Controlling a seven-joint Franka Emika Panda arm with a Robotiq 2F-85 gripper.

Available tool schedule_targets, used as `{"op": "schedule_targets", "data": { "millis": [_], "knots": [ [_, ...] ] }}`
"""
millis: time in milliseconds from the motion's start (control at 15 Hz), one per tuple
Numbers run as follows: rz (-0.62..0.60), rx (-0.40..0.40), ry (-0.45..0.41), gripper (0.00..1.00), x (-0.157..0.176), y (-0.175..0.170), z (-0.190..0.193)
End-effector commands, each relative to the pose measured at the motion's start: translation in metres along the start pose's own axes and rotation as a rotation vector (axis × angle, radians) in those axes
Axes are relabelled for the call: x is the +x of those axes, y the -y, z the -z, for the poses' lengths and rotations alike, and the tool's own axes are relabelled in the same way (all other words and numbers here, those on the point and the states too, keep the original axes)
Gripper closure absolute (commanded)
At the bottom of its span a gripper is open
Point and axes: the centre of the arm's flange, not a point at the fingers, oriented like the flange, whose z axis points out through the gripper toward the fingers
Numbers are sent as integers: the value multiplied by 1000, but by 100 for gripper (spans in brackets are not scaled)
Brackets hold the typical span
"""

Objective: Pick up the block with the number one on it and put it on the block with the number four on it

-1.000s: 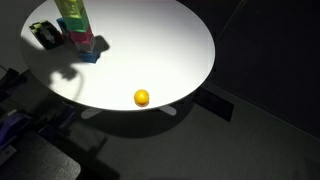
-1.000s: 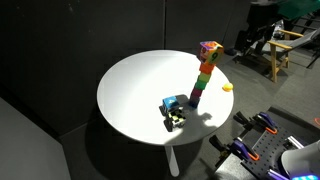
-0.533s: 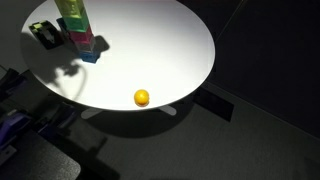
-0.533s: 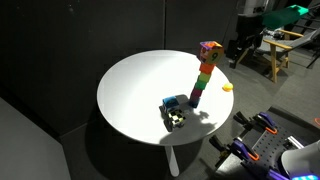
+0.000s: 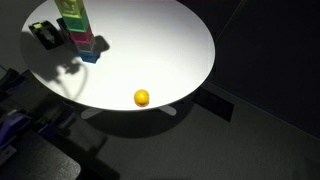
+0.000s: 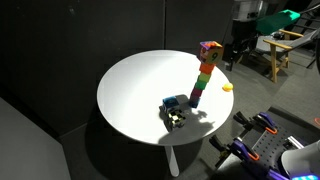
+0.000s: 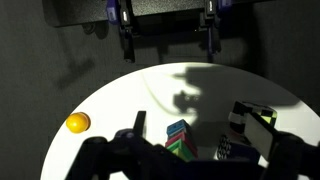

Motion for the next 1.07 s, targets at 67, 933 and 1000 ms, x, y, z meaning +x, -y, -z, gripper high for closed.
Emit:
{"op": "schedule_targets", "data": {
  "millis": [67,933,1000],
  "knots": [
    [0,0,0,0,0,0,0],
    [77,-13,-109,0,22,35,-41],
    [82,-16,-115,0,23,42,-45]
  ]
}}
